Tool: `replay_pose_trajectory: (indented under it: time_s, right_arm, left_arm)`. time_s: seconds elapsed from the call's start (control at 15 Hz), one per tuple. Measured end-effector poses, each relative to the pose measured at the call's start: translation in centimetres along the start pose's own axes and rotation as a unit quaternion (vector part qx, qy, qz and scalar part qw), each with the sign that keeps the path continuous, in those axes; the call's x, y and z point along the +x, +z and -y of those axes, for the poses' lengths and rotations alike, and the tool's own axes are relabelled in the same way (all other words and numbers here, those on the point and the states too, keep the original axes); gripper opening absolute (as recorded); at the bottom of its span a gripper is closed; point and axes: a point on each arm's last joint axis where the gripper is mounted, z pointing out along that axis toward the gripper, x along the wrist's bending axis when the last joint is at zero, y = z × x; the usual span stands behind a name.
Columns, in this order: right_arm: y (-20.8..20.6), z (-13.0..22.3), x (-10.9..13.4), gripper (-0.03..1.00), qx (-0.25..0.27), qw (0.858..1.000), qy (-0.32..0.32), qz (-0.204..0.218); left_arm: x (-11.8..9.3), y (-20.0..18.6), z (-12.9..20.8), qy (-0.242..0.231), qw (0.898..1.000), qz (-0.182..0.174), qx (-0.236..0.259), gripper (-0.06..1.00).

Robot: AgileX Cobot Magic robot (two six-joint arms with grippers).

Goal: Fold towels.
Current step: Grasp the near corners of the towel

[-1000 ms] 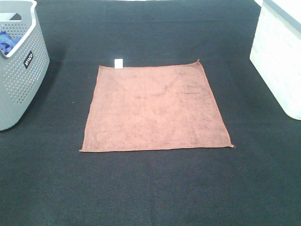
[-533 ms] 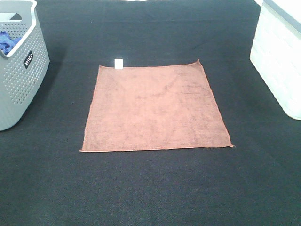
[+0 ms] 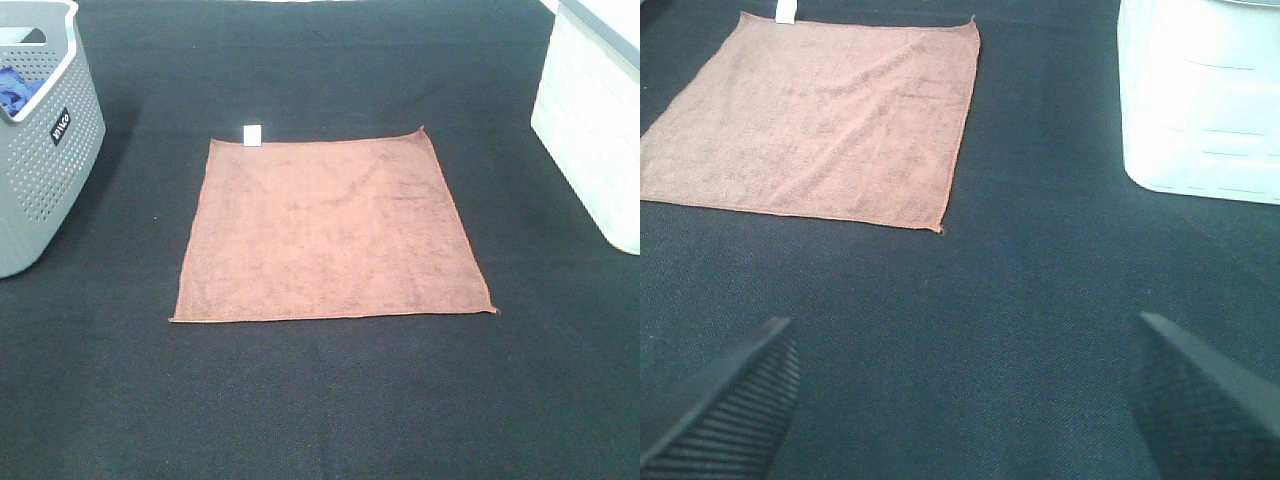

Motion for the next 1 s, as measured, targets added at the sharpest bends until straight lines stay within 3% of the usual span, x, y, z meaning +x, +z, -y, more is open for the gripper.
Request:
replay_pose_trajectory:
  time_s: [1.0]
  right_arm:
    - [0.0,-0.07,0.12,0.83,-0.004,1.0,0.005,-0.007]
  left_arm:
    - [0.02,-0.07,-0.15,0.0,1.0,-0.001,-0.006,0.67]
